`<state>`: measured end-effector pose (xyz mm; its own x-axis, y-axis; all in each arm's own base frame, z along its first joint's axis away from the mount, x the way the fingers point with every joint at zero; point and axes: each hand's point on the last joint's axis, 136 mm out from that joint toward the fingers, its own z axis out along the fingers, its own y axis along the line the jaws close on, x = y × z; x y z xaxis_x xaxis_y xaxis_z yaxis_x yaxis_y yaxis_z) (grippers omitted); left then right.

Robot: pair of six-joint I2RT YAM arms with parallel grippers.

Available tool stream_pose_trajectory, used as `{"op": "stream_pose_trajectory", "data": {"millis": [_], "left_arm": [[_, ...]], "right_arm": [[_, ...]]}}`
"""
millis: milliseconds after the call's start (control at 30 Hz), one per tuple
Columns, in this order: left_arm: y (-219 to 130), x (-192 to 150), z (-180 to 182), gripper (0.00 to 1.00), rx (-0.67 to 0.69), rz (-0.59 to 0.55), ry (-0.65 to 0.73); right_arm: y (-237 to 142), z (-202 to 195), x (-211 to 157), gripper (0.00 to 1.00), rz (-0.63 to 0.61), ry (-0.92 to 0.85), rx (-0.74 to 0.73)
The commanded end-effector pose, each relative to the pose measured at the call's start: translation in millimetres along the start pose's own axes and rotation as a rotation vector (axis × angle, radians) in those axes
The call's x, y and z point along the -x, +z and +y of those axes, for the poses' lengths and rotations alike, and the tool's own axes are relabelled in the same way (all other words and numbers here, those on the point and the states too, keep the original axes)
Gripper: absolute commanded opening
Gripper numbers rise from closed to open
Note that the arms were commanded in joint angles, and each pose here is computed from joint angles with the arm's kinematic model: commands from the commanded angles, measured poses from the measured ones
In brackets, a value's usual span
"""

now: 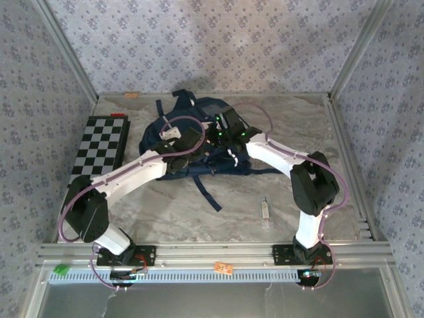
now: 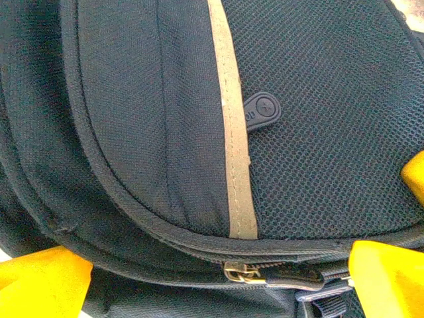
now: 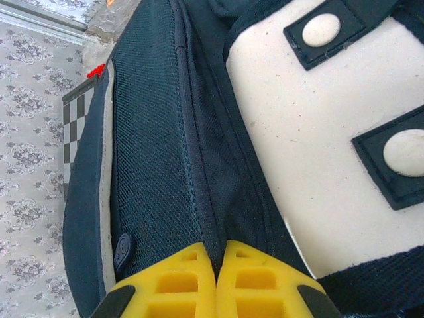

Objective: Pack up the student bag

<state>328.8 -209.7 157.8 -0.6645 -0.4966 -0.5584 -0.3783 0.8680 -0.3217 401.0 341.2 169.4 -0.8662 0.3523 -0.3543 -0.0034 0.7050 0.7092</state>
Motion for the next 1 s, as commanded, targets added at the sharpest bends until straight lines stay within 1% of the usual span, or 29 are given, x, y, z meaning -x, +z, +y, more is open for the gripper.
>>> {"op": "stream_pose_trajectory", "data": {"millis": [0,67,167,233,367,500,600,800,967], "left_arm": [[3.3,6.4,-1.1,0.97,-0.003,-0.029,-0.032],[5.3,3.6,-0.4,0.97,0.003,-0.018,-0.009],[10.1,1.4,5.2,0.99,0.048,-0.010,0.010],[9.6,-0.3,2.5,1.00,0.034,-0.005,0.007],[3.0,1.0,0.4,1.00,-0.007,-0.047,0.005],[1.9,5.7,5.9,1.00,0.010,-0.054,0.002],[-2.4,4.2,2.4,1.00,-0.040,-0.086,0.008],[-2.6,4.0,-2.7,1.00,-0.058,-0.091,0.037],[-5.2,3.4,-18.5,1.00,-0.108,-0.086,0.073]], "right_arm": [[-22.7,43.4,17.5,0.00,-0.068,-0.008,0.134],[-22.9,44.4,19.8,0.00,-0.073,-0.006,0.139],[-22.9,45.9,22.4,0.00,-0.079,0.003,0.144],[-22.2,45.3,23.3,0.00,-0.079,0.007,0.139],[-21.1,43.1,27.0,0.00,-0.086,0.024,0.140],[-18.6,43.3,27.2,0.00,-0.082,0.028,0.142],[-18.0,43.4,28.1,0.00,-0.082,0.028,0.143],[-17.0,41.7,29.2,0.00,-0.084,0.031,0.140],[-17.0,42.5,30.5,0.00,-0.087,0.031,0.143]]}}
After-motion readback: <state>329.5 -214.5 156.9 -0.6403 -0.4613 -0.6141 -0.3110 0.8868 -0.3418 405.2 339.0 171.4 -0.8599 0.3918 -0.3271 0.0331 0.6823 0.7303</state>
